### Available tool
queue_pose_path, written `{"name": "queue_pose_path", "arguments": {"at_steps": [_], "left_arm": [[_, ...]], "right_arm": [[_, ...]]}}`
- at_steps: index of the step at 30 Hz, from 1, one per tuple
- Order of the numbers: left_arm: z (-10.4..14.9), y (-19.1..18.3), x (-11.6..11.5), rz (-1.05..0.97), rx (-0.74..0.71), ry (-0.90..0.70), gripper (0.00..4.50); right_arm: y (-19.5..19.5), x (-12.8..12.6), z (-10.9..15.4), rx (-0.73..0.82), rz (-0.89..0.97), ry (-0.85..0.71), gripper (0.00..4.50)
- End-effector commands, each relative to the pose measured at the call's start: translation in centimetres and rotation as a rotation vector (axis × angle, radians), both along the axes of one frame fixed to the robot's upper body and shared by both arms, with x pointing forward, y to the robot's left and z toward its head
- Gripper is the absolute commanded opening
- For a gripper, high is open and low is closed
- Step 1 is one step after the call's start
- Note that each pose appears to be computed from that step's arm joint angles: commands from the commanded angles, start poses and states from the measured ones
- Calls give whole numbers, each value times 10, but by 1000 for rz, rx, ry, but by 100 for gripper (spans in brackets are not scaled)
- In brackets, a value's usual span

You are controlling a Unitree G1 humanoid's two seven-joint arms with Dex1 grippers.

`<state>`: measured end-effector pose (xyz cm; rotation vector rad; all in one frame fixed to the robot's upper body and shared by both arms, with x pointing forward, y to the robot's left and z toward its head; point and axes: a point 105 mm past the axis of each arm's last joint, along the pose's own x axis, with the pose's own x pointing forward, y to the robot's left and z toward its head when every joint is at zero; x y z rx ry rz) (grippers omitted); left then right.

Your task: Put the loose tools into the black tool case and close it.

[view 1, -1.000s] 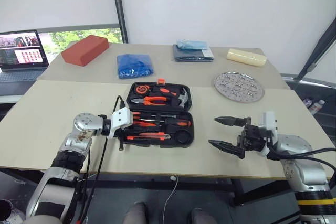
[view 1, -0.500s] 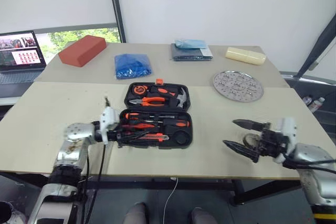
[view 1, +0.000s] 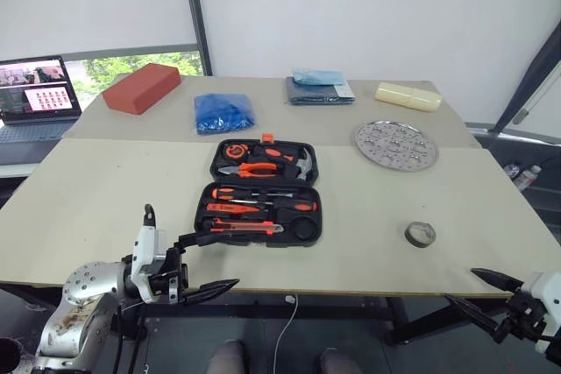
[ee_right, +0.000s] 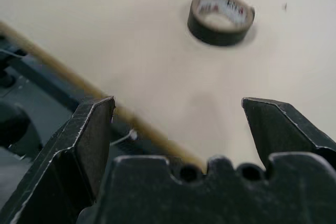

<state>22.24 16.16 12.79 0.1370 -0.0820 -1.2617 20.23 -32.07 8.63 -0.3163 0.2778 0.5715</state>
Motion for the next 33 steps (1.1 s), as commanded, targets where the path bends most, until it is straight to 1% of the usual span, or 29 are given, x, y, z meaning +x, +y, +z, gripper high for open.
{"name": "queue_pose_path", "arguments": {"at_steps": [1,3,5,8,12,15,18,19,20,23,26,27,29,30,31,33], "left_arm": [[10,-5,-1,-24,-7,-53,447],[10,-7,-1,-43,4,-49,447],[10,-7,2,-50,18,-51,447],[16,-4,9,-33,16,-62,447],[19,-7,12,-37,15,-76,447],[21,-11,10,-45,7,-78,447],[21,-13,7,-50,6,-74,447],[21,-13,6,-50,6,-73,450],[20,-13,5,-48,6,-72,450],[21,-14,5,-39,3,-74,450],[21,-13,4,-26,0,-78,450],[22,-12,4,-20,-1,-80,450],[22,-10,4,-1,-10,-86,450],[23,-9,4,10,-14,-89,450],[23,-8,4,20,-18,-90,450],[23,-5,4,42,-21,-86,450]], "right_arm": [[28,34,43,-78,129,-28,450],[43,48,44,-154,195,45,450],[50,55,43,-243,251,126,450],[53,69,45,-251,238,205,450],[51,82,33,-316,236,308,450],[46,92,24,-369,215,364,450],[44,99,22,-393,197,382,450],[44,103,23,-392,189,377,398],[43,104,22,-403,186,385,382],[40,106,20,-423,193,396,286],[43,111,24,-421,220,350,177],[47,113,28,-409,235,335,149],[61,117,36,-378,301,298,69],[75,116,40,-351,378,275,32],[93,111,47,-313,474,254,8],[132,102,63,-210,638,216,3]]}}
